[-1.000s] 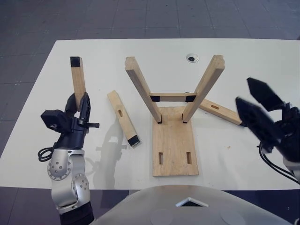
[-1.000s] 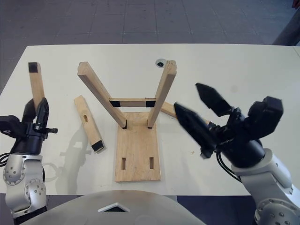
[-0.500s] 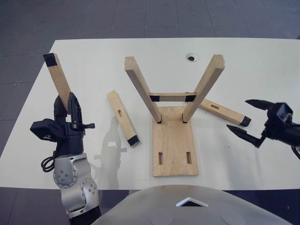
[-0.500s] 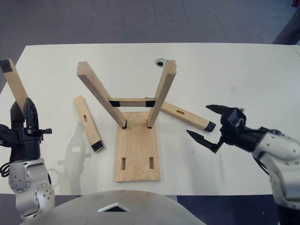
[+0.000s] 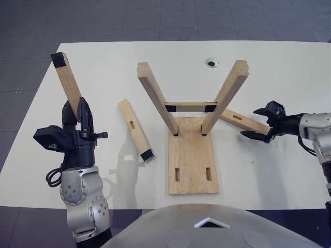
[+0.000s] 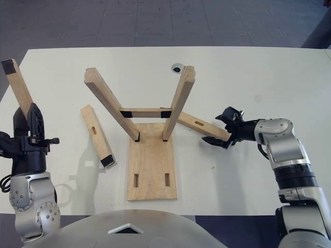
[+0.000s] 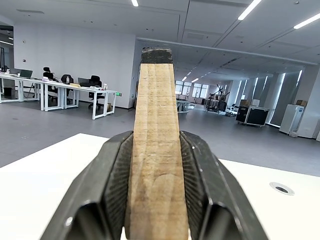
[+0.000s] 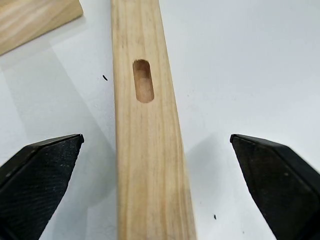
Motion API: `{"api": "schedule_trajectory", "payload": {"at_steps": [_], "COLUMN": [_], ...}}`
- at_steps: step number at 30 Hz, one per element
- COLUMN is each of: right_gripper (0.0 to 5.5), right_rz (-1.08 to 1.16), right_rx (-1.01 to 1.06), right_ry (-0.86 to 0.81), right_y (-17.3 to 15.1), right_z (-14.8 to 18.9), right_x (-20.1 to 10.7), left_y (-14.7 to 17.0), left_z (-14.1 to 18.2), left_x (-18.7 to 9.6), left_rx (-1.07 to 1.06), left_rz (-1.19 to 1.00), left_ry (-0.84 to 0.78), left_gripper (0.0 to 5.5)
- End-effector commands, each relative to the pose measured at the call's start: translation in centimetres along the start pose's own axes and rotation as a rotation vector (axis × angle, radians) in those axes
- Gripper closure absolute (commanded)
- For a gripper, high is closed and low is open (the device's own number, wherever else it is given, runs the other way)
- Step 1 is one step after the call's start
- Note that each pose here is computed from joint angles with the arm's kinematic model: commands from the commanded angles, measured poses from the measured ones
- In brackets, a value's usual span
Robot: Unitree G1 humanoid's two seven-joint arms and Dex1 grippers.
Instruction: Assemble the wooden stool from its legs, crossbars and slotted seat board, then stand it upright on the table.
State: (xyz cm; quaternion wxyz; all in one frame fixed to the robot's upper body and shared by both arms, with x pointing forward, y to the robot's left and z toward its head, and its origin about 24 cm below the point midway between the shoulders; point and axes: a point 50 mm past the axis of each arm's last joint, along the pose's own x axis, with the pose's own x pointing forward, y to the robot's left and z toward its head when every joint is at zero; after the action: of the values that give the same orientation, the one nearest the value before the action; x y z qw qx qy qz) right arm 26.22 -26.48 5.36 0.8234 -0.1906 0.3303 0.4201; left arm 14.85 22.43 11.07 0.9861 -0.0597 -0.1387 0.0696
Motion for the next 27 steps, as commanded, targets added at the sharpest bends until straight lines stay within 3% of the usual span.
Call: {"api": "schedule_trajectory", "payload": {"at_steps": [1,6,12,19,22,27], "right_gripper": [0.00,1.01,2.06,3.08,3.46,3.46], "right_rz": [0.018,0.108,0.098,-0.033,-0.061,-0.164], "right_rx": [0.006,0.012,0.114,0.206,0.287,0.477], "right_ry": [0.051,0.126,0.226,0.248,0.247,0.267], "right_y": [-0.3,1.2,2.9,3.9,6.9,12.7], "right_z": [-1.0,-2.5,-6.5,-8.1,-8.1,-8.0], "right_x": [0.8,0.9,1.0,0.8,0.7,0.2], "left_y": [-0.2,-0.4,-0.7,-0.9,-1.0,-0.9], "left_z": [0.7,1.1,1.4,1.6,1.7,1.6], "left_x": [0.1,0.0,-0.2,-0.3,-0.5,-1.0], "left_rx": [-0.005,-0.017,-0.031,-0.043,-0.041,-0.034], "left_rz": [-0.014,-0.006,-0.003,0.004,0.005,0.014], "left_ry": [-0.001,0.005,0.009,0.020,0.031,0.051], "left_gripper": [4.17,4.17,4.17,4.17,4.17,4.17]}}
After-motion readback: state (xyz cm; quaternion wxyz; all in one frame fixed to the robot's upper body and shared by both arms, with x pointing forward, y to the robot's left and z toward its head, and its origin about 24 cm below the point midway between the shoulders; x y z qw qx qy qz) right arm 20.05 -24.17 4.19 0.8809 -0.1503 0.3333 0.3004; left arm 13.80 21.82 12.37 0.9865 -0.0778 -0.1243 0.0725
